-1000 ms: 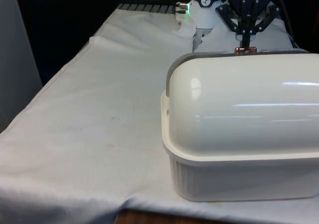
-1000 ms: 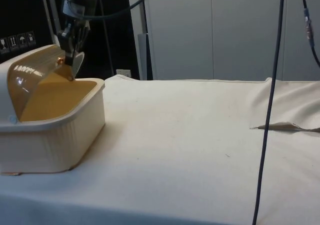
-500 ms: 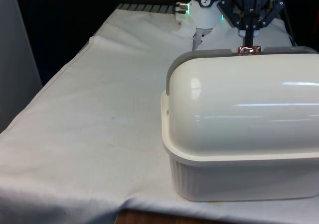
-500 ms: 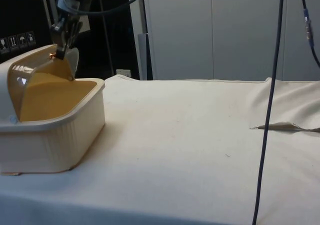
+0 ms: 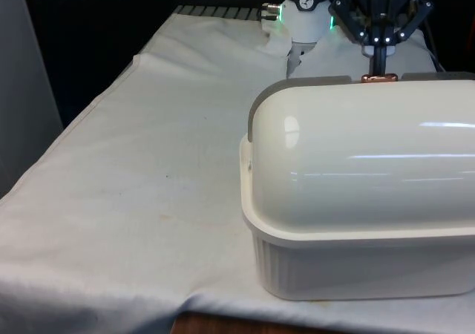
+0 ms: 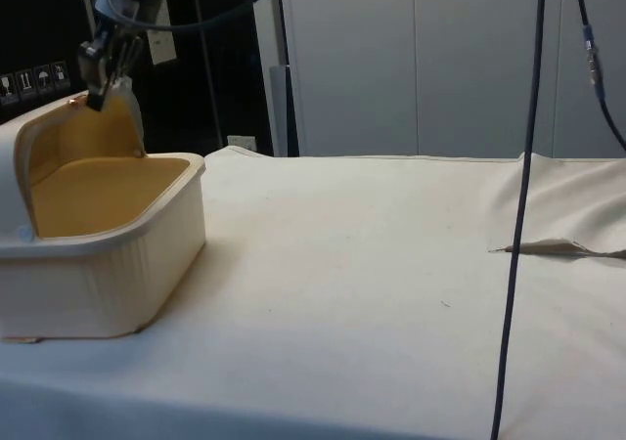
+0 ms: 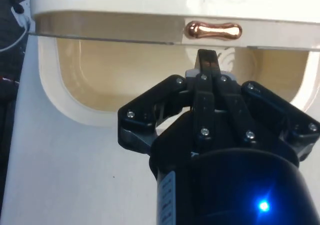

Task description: Open the lid, then close it.

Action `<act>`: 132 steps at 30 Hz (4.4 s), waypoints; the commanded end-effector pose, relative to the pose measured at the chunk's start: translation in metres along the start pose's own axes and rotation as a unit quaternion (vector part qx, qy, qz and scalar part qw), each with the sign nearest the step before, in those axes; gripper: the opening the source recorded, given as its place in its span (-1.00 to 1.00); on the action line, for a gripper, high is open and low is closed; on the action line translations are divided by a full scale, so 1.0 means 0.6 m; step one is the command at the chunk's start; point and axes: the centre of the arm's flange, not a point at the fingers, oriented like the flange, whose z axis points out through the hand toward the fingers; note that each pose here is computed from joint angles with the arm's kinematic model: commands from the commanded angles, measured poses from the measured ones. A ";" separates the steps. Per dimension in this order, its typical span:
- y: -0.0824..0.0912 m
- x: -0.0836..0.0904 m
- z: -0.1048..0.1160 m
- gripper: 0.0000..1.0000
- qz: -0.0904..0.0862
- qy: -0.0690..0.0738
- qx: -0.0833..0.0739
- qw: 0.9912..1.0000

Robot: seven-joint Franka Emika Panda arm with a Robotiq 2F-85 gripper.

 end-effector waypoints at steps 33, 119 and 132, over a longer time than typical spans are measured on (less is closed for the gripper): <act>0.011 0.092 -0.144 -0.99 -0.001 0.033 0.000 0.999; -0.008 0.121 -0.001 -0.30 -0.018 -0.018 -0.016 1.000; -0.010 0.110 0.015 -1.00 -0.019 -0.036 -0.013 0.999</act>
